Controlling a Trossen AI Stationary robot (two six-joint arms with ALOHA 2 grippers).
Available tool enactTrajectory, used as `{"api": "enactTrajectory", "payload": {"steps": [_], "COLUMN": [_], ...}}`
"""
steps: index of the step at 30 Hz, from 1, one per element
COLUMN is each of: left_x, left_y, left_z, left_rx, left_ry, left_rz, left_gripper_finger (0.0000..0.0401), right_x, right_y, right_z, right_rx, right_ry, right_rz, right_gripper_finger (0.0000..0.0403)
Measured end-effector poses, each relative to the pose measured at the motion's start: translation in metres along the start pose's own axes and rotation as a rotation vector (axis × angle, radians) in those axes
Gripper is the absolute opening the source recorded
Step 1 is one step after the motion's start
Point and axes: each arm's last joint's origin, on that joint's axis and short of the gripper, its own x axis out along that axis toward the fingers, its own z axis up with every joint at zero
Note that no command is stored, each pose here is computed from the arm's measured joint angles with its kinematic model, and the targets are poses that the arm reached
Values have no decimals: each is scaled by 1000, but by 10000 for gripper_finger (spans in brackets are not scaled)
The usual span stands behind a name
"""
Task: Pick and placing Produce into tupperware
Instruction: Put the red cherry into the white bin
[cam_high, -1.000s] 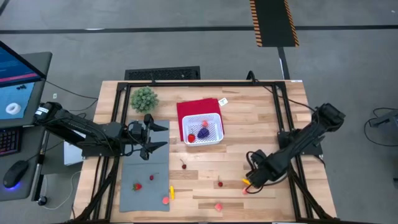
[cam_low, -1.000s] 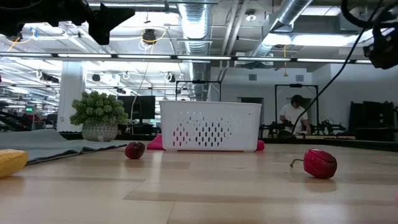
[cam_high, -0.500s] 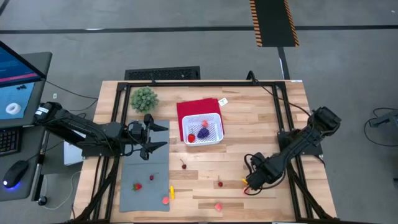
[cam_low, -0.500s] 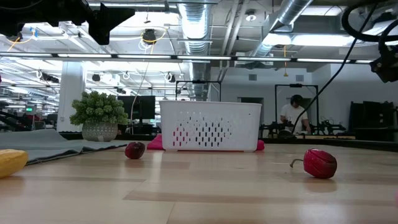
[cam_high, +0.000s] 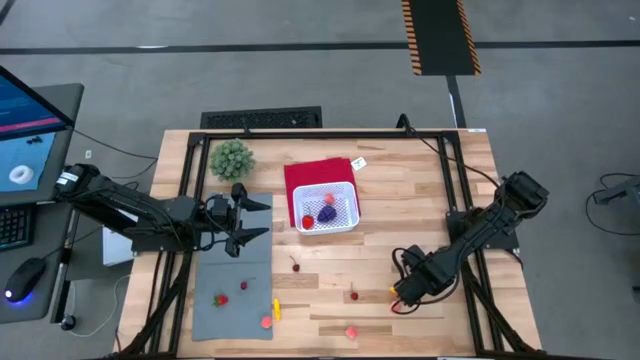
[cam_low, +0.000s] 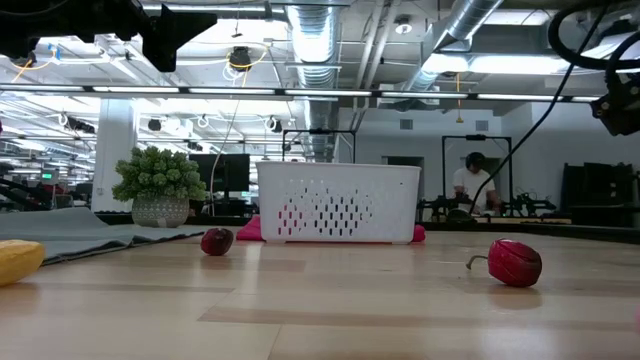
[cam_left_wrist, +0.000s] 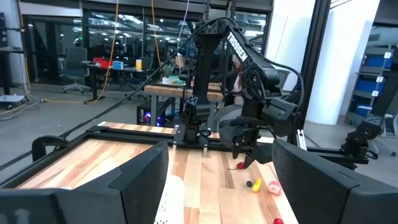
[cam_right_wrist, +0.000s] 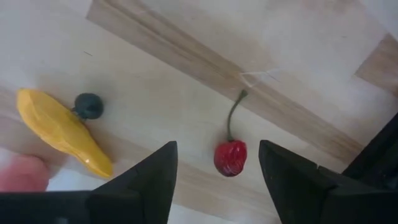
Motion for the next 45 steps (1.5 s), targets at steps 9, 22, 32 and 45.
{"api": "enactTrajectory", "payload": {"steps": [9, 22, 32, 45], "left_x": [0, 0, 0, 0], "left_y": [0, 0, 0, 0], "left_z": [0, 0, 0, 0], "left_rx": [-2, -8, -8, -8], "left_ry": [0, 0, -1, -2], "left_rz": [0, 0, 0, 0], "left_gripper_finger": [277, 277, 277, 277], "right_x": [0, 12, 19, 24], "right_y": [0, -5, -6, -9], "right_z": [1, 1, 1, 2], "right_rx": [0, 4, 17, 25], "right_ry": [-23, 15, -6, 5], "right_rz": [-3, -6, 12, 7], "right_gripper_finger": [219, 212, 211, 148]}}
